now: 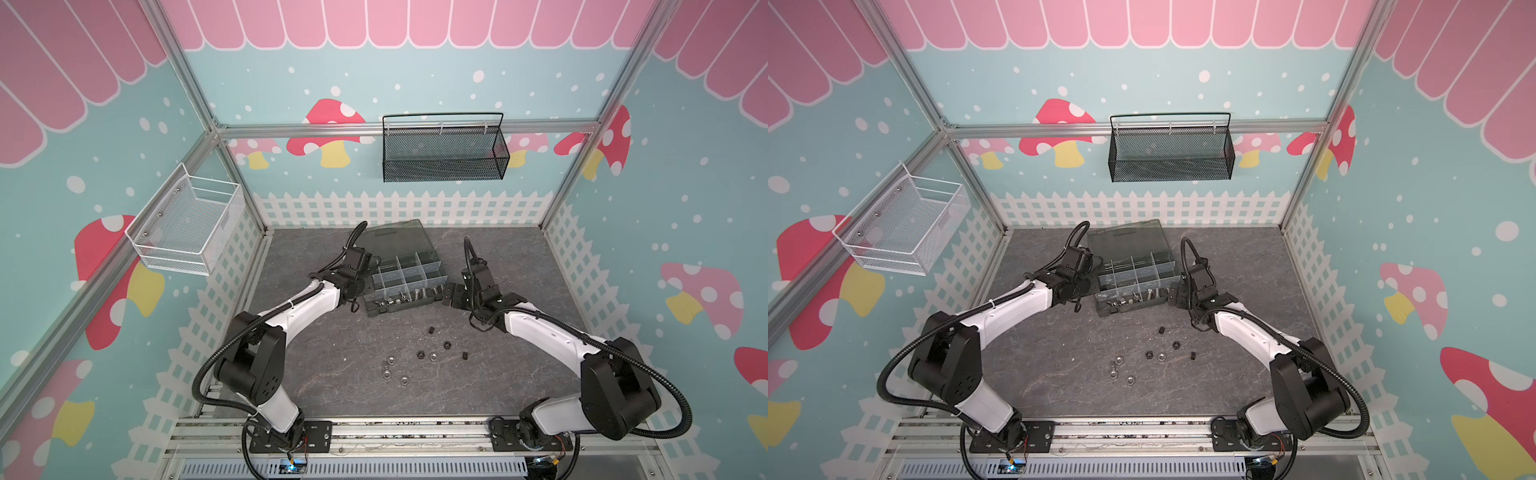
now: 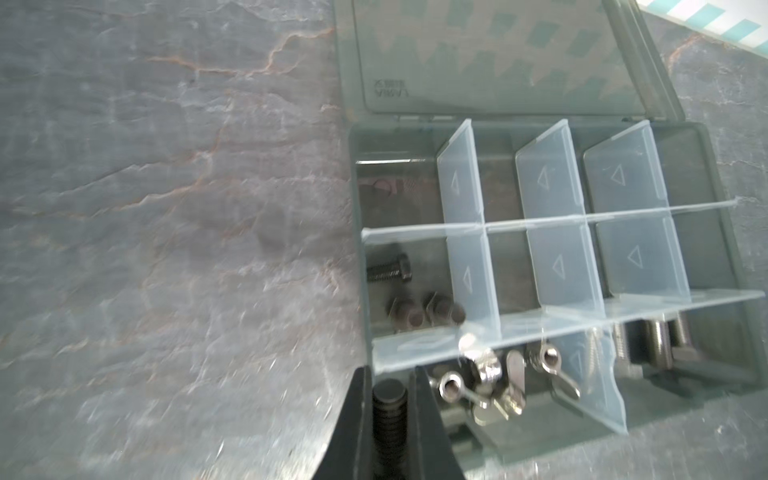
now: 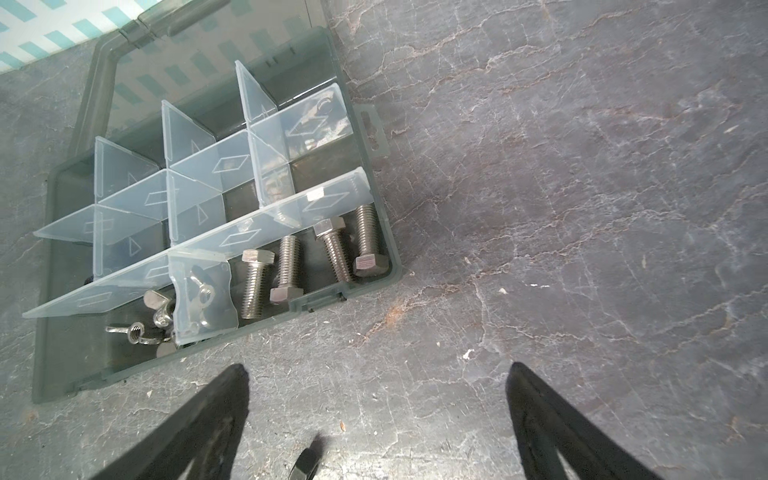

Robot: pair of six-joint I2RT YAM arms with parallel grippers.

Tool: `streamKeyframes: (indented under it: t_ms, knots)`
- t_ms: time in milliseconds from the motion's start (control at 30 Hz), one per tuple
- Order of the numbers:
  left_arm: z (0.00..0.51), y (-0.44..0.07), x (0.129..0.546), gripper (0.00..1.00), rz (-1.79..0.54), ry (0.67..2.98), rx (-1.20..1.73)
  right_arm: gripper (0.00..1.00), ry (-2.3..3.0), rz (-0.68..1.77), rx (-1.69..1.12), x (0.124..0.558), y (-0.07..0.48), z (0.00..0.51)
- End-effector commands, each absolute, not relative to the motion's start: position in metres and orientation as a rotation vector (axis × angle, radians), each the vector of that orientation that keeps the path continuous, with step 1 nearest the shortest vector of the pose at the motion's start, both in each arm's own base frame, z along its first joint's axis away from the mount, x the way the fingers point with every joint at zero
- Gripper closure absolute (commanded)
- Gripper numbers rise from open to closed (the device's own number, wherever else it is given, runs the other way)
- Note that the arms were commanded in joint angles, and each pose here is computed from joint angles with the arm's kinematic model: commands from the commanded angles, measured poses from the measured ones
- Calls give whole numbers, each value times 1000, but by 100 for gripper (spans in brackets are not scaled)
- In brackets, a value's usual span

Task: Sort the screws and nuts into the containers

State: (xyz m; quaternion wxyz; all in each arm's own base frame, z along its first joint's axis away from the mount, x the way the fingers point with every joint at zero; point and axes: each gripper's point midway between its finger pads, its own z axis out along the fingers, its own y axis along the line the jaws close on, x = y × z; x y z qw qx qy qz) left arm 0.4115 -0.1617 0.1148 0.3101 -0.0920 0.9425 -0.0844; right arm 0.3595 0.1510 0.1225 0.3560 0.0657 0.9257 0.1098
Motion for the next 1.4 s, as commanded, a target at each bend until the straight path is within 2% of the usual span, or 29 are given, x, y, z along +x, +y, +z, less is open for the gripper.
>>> streamKeyframes:
  t_ms: [0,600,1067,1300,1367]
  knots:
    - [117,-173,433,98,-250,2466,-186,2,2389,278,187,356,146,123]
    - [88,-184,463,97,-243,2512,-180,2,2377,274,169,357,146,127]
    - [83,-190,466,78,-270,2524,-175,2,2405,270,132,343,143,117]
    - [97,-191,462,75,-300,2504,-171,0,2420,256,132,336,139,112]
    - [104,-191,459,74,-315,2491,-171,3,2432,253,127,334,139,110]
